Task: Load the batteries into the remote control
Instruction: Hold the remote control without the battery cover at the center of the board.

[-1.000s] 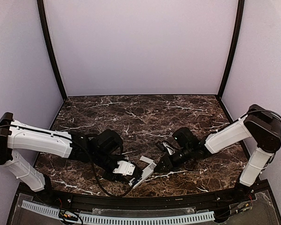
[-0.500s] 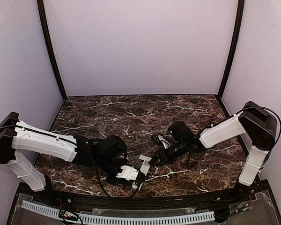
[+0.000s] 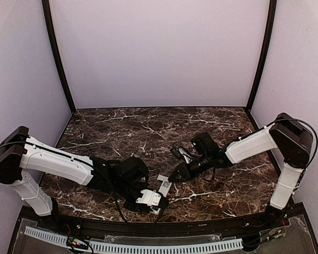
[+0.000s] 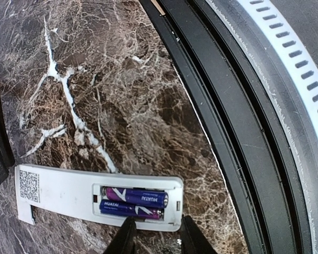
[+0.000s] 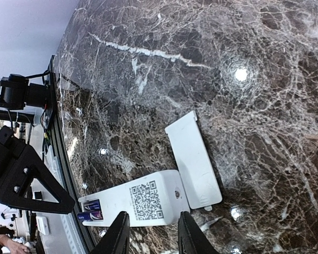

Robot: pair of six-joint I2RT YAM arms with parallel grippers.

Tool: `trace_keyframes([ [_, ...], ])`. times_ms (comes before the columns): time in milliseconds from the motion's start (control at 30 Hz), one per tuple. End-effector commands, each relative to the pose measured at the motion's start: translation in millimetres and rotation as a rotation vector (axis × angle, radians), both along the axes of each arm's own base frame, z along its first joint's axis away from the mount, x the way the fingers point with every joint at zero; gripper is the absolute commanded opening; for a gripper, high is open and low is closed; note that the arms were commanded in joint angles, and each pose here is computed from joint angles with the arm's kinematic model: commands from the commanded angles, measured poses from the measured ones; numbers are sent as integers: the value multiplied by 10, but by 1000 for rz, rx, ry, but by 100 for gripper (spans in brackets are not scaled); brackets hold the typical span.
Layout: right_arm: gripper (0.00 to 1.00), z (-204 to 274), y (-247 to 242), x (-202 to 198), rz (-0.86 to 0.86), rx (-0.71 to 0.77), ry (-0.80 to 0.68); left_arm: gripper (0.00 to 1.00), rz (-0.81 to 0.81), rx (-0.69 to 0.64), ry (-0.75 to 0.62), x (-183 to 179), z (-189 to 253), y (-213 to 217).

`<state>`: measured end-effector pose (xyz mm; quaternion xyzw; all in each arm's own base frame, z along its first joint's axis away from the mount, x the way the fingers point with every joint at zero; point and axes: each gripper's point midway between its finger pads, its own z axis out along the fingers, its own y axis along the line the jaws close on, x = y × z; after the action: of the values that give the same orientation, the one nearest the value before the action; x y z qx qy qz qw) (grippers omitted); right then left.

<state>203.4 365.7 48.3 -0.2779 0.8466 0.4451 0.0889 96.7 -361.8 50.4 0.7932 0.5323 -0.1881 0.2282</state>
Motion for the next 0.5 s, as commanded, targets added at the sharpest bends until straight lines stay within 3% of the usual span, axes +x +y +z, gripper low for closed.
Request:
trace_keyframes([
  [0, 30, -3, 75, 3, 33, 27, -11, 29, 3, -24, 9, -8, 71, -88],
  [467, 29, -56, 119, 12, 49, 20, -15, 24, -3, -29, 25, -39, 49, -161],
])
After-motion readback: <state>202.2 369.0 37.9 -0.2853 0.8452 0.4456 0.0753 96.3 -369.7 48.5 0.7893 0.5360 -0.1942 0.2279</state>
